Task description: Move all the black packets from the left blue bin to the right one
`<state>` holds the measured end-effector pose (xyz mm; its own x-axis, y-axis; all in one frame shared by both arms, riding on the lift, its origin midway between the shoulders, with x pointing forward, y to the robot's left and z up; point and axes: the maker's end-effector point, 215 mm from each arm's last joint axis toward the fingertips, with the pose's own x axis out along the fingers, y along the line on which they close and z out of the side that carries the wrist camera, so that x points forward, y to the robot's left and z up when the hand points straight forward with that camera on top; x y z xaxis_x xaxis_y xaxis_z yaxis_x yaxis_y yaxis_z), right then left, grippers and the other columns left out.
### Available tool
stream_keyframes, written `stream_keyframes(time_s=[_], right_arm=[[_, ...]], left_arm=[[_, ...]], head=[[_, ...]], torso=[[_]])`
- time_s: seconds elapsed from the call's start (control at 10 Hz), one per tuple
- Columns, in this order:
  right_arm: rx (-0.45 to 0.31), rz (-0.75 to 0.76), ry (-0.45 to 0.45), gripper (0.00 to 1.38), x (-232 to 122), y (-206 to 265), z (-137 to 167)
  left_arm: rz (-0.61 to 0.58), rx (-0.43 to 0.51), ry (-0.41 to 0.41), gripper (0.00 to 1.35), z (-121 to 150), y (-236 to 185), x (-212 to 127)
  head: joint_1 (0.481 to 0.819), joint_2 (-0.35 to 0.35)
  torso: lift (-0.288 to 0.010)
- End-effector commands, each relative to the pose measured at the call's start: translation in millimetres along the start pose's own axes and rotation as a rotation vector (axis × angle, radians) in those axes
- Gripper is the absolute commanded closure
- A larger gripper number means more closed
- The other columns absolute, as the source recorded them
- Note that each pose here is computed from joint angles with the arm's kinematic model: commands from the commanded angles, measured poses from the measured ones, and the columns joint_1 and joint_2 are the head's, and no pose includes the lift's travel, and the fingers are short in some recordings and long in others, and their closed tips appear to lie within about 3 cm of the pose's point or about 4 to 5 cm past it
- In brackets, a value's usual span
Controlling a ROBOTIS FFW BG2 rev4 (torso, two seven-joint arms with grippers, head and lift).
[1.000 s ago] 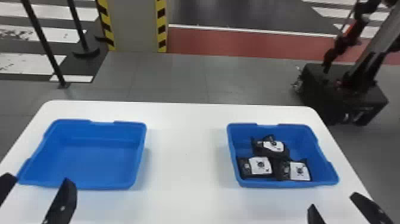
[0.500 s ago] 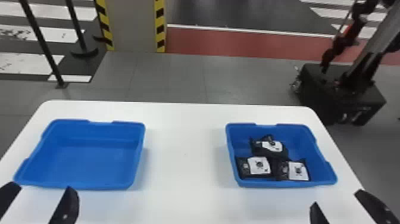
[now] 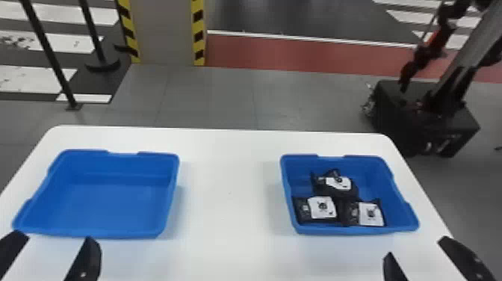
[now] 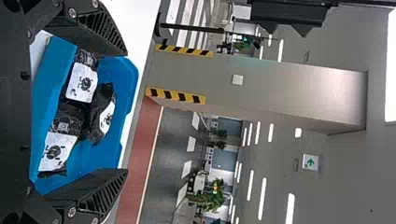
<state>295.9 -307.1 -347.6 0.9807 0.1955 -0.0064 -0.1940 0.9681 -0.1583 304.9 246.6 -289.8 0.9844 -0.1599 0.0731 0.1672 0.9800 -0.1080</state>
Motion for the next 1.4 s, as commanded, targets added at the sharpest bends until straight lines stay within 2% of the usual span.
stream_keyframes(time_s=[0.0,1.3], right_arm=[[0.002,-0.001,-0.003,0.14,1.3,-0.2,0.1],[0.016,0.0,-0.017,0.14,3.4,2.3,4.9]], left_arm=[[-0.001,-0.013,0.003,0.11,-2.6,-0.7,1.2],[-0.003,-0.036,0.013,0.11,-10.8,-2.3,3.3]], head=[[0.695,-0.119],[0.695,-0.116]], torso=[[-0.11],[-0.11]])
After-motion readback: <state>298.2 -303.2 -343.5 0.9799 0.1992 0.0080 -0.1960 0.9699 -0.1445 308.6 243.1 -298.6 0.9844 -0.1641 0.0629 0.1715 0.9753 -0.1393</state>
